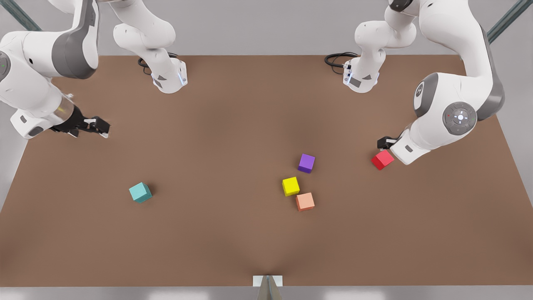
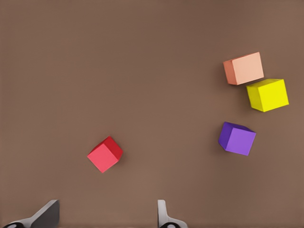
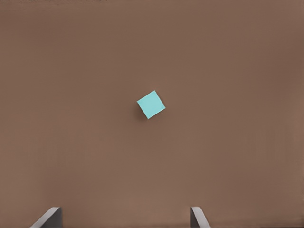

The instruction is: Pick up red wooden cube and pass to hand red wooden cube and place in blue wooden cube

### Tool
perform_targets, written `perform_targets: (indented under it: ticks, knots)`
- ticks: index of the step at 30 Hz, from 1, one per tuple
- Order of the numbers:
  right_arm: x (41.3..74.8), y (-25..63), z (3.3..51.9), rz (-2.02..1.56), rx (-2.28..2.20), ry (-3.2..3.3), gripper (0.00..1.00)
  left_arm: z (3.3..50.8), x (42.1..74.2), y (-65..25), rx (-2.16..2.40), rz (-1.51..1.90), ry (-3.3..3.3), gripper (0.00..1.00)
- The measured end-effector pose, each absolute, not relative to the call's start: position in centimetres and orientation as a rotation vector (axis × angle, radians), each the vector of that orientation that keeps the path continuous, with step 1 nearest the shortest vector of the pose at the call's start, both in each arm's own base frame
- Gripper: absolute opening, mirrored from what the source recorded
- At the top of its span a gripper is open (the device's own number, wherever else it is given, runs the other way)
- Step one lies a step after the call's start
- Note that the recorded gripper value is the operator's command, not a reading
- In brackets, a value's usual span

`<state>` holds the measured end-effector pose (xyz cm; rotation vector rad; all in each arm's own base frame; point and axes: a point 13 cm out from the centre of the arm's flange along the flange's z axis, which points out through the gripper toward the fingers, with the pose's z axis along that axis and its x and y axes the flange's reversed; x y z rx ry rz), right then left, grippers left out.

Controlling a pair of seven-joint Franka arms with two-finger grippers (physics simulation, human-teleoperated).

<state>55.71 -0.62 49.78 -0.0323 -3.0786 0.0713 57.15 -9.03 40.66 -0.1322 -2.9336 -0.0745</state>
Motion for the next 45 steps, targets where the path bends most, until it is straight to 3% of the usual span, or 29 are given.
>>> perform_targets:
  ticks: [3,8,14,27,45]
  knots:
    - [55.8,-1.9,49.6,0.072,-0.085,-3.075,1.00,39.6,56.8,-8.5,-0.120,-0.082,-2.913,1.00]
    - [56.6,0.1,46.3,0.078,-0.019,-3.017,1.00,24.9,51.2,-1.1,0.136,-0.127,-2.722,1.00]
    - [57.4,0.7,46.0,0.074,0.037,-3.018,1.00,15.5,49.7,1.4,0.500,-0.085,-2.730,1.00]
    - [57.4,-1.1,46.2,0.029,0.025,-3.022,1.00,10.1,49.1,4.2,1.045,-0.076,-2.711,1.00]
    - [57.2,-1.3,46.5,0.014,0.051,-3.022,1.00,6.9,47.6,2.8,1.060,-0.043,-2.649,1.00]
